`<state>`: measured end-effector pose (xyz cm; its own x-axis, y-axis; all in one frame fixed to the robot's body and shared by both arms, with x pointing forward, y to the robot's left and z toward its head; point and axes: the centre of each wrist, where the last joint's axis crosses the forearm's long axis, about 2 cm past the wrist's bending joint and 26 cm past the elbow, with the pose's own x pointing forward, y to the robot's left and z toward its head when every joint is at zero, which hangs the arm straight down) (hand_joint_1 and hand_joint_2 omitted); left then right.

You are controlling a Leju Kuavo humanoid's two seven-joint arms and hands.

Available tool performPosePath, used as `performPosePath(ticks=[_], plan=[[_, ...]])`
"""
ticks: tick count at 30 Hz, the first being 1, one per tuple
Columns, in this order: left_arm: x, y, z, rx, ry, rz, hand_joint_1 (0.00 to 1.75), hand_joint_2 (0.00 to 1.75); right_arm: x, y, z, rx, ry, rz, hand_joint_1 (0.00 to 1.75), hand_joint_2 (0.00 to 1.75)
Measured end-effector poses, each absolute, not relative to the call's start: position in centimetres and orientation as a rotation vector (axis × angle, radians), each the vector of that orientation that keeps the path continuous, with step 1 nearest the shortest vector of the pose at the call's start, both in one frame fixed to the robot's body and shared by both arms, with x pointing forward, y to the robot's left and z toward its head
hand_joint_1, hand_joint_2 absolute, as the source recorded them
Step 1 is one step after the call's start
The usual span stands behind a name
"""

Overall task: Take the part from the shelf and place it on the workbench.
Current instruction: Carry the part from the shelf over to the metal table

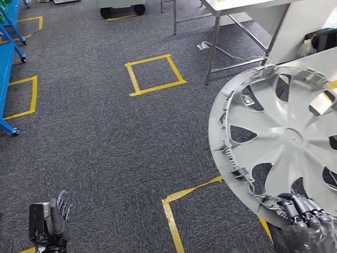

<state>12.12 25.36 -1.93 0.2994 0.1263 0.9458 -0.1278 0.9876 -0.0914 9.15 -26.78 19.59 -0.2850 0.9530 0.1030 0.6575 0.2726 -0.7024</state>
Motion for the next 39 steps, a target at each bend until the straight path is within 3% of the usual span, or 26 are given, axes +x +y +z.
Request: performPosePath(ticks=[39], plan=[[13.5,25.0,-1.9,-0.016,-1.300,0.124,0.00,0.00,7.6,-26.7,20.5,-1.410,-2.035,0.740,1.75,1.75]])
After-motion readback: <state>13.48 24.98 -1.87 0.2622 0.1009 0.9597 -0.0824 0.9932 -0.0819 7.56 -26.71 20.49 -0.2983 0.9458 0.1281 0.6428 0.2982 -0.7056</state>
